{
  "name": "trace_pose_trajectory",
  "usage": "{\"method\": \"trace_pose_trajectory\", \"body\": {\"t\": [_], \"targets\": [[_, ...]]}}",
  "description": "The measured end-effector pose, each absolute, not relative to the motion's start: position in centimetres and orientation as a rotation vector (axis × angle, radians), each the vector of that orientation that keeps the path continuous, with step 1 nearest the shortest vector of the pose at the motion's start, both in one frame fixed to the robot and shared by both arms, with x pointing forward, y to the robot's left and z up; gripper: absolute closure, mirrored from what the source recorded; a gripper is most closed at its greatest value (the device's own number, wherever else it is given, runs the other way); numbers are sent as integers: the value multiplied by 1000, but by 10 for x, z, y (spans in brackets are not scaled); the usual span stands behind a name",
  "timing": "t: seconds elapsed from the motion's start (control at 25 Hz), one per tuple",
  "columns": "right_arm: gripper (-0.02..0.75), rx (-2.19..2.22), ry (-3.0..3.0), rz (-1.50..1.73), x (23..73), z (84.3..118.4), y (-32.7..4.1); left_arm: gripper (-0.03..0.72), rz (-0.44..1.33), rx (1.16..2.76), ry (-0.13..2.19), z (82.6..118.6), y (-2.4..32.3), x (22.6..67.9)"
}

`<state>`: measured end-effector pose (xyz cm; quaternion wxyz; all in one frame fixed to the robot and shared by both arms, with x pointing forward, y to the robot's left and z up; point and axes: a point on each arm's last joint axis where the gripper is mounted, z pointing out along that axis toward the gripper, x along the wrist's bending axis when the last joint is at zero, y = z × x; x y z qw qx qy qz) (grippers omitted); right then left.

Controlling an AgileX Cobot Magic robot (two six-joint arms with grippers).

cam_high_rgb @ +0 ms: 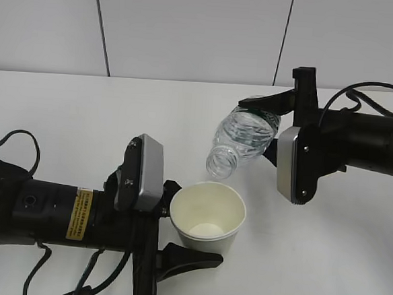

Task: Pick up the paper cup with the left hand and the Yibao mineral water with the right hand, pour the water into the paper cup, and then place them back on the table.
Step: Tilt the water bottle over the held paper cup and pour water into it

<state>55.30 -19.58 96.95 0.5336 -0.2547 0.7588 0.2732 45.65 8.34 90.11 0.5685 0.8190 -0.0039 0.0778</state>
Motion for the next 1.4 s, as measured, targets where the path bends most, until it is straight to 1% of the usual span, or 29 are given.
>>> {"method": "trace_pose_trajectory", "body": {"t": [0.92,1.4], "targets": [[325,-789,1710,499,553,970,-196,255,184,1913,-1,902,83,457],[325,-825,1658,492,553,972,-194,255,181,1916,-10,902,83,456]]}}
